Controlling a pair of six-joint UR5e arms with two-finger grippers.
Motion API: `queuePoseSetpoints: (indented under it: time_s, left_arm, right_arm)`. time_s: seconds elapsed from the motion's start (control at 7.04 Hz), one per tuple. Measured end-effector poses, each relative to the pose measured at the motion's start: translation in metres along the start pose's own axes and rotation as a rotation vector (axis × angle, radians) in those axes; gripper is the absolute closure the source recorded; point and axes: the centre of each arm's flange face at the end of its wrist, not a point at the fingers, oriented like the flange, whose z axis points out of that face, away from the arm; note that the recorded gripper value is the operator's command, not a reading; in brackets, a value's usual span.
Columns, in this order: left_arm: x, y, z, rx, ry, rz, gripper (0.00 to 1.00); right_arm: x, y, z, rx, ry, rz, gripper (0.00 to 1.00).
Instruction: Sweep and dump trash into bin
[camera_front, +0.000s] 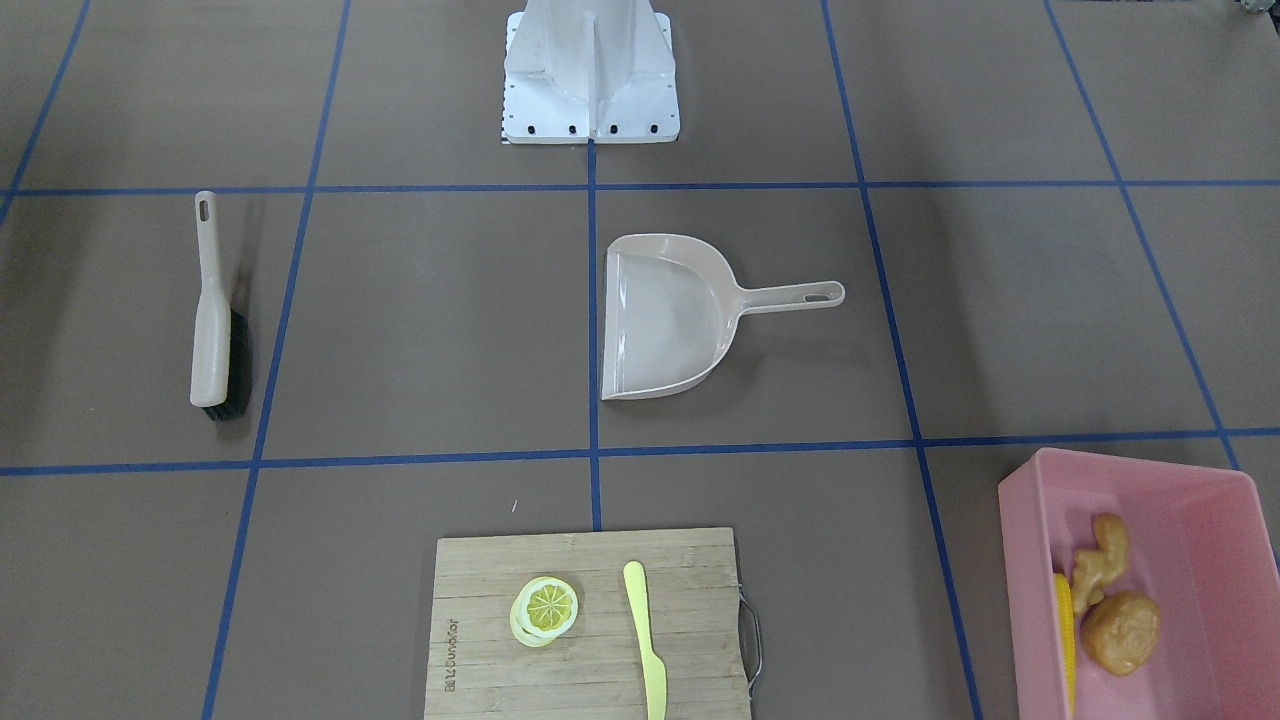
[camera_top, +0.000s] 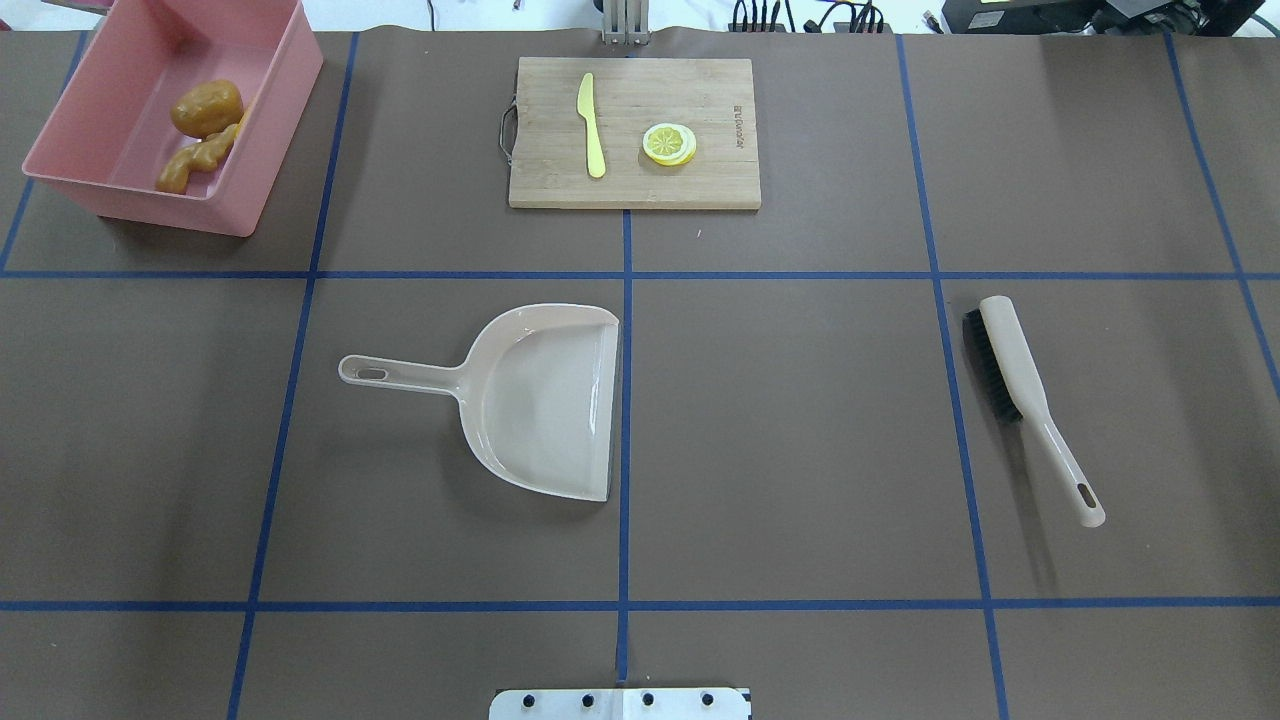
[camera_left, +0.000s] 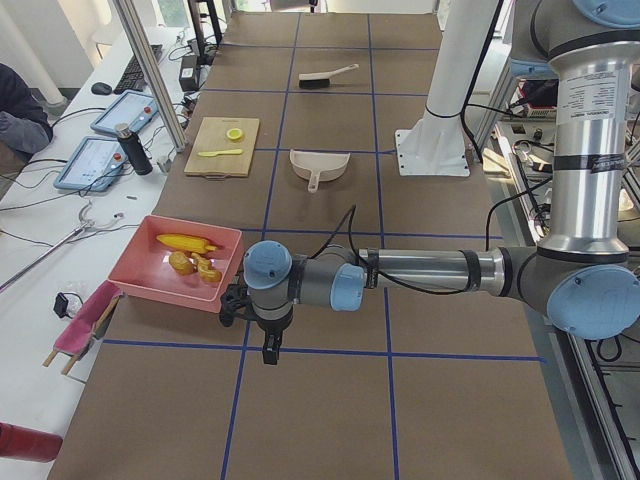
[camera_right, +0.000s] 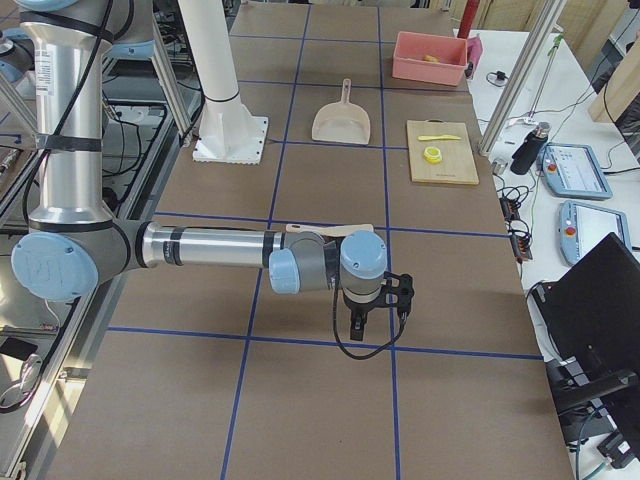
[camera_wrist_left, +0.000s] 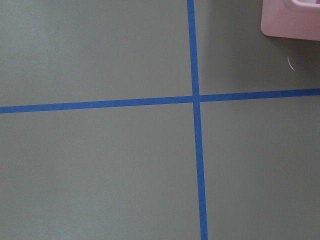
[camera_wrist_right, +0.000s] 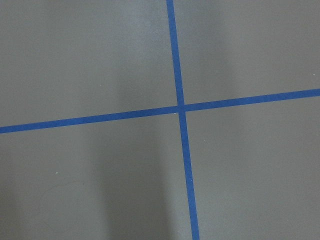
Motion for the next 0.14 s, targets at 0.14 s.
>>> queuePoseSetpoints:
  time_s: [0.14]
  left_arm:
    - [0.0001,-0.0001,-0.0001,0.001,0.000,0.001,0.01]
  right_arm:
    - [0.0004,0.0001,-0.0004,0.001,0.000,0.001,0.00]
